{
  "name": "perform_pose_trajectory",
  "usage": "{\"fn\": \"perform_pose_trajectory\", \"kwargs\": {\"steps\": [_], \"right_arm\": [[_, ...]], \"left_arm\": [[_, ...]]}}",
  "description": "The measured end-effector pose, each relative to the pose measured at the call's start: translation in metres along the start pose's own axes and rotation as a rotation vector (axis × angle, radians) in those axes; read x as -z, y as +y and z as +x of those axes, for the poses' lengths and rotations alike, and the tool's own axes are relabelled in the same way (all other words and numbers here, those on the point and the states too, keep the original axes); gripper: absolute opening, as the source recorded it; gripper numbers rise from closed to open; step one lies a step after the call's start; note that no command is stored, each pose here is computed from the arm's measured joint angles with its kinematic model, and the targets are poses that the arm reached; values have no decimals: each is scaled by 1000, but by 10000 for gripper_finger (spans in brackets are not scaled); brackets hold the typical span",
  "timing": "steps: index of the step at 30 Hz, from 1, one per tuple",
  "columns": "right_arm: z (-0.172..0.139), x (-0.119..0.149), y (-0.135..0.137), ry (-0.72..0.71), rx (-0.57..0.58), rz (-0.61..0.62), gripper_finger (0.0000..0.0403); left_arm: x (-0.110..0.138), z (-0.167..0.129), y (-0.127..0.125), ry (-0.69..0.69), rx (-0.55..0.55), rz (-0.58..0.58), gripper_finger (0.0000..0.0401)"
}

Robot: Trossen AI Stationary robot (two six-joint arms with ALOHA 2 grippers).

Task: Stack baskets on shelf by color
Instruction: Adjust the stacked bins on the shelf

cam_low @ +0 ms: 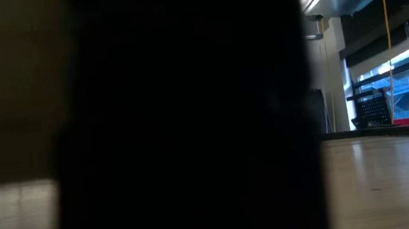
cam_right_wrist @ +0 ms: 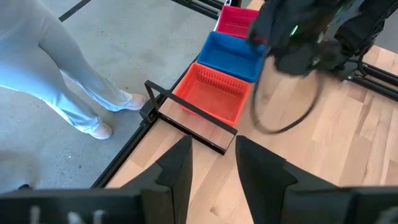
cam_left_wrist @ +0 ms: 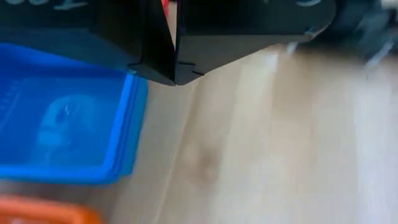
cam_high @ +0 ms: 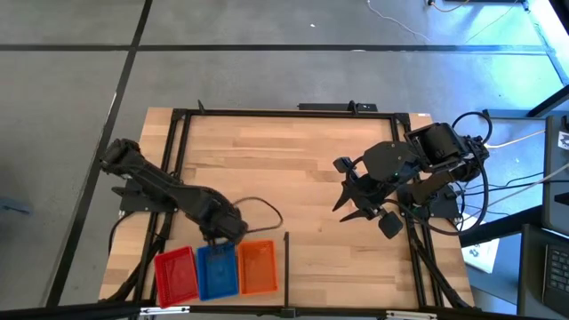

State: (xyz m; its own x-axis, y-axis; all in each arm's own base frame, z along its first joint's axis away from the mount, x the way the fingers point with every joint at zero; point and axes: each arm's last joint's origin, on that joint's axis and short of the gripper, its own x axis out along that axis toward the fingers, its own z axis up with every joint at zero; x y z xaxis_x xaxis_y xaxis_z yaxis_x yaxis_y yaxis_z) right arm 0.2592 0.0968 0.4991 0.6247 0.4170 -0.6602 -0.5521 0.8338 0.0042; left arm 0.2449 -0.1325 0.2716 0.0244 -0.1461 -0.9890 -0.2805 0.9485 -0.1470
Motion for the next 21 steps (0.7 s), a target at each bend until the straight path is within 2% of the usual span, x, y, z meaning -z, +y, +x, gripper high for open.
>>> {"fn": "perform_pose_trajectory", "kwargs": {"steps": [3,9,16,21], "right_arm": [[0,0,0,0,0,0,124],[0,0,0,0,0,0,124],[0,0,0,0,0,-3,124],[0,0,0,-1,1,-3,124]], "left_arm": [[19,-17,6,24,-17,-66,0],[45,-24,4,89,-63,-125,0],[63,2,1,218,-83,-198,0],[69,21,-1,260,-48,-211,0]]}}
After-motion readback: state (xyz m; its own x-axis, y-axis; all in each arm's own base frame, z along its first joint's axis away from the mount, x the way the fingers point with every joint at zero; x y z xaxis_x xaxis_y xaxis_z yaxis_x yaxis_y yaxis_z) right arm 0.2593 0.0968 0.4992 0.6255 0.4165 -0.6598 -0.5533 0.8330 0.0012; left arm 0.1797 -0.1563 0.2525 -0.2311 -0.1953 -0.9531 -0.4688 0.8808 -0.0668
